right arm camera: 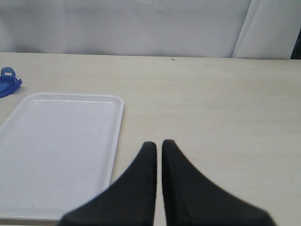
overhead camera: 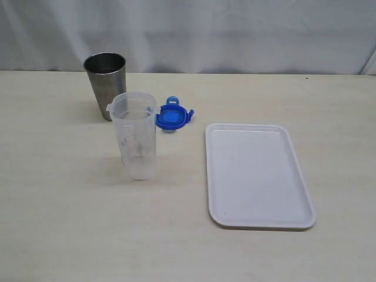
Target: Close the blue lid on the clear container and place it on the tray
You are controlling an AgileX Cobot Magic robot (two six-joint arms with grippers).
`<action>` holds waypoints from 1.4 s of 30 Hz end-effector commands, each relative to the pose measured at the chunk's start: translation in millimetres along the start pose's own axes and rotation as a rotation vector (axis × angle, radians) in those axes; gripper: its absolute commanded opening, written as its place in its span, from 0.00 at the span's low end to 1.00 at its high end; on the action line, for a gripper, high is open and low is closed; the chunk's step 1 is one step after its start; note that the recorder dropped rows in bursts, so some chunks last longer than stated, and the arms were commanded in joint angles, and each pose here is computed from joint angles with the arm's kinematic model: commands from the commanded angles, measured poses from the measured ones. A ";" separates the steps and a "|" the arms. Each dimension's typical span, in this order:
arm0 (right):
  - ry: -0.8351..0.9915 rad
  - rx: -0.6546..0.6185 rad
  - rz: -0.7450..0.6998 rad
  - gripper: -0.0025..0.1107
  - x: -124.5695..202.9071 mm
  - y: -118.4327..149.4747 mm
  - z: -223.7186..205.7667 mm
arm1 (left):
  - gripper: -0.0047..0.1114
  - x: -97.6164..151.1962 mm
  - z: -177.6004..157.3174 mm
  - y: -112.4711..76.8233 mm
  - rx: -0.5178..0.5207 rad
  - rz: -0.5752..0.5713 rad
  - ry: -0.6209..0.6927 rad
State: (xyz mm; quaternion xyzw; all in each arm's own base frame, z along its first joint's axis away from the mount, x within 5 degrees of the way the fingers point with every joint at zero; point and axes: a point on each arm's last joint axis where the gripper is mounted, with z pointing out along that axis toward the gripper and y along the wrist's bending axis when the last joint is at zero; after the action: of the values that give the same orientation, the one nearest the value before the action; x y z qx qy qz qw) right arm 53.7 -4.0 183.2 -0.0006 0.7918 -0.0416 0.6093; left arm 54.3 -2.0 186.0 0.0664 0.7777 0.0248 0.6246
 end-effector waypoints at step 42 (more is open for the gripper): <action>-0.003 -0.001 0.000 0.06 0.8 0.1 -0.1 | 0.88 -56.6 162.5 -8.3 0.112 -0.055 -0.346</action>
State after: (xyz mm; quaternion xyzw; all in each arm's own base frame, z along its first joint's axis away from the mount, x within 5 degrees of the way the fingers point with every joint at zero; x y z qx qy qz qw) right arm 53.7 -4.0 183.2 -0.0006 0.7918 -0.0416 0.6093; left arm 205.1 -24.1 212.6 0.0818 0.6523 -0.0508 0.7518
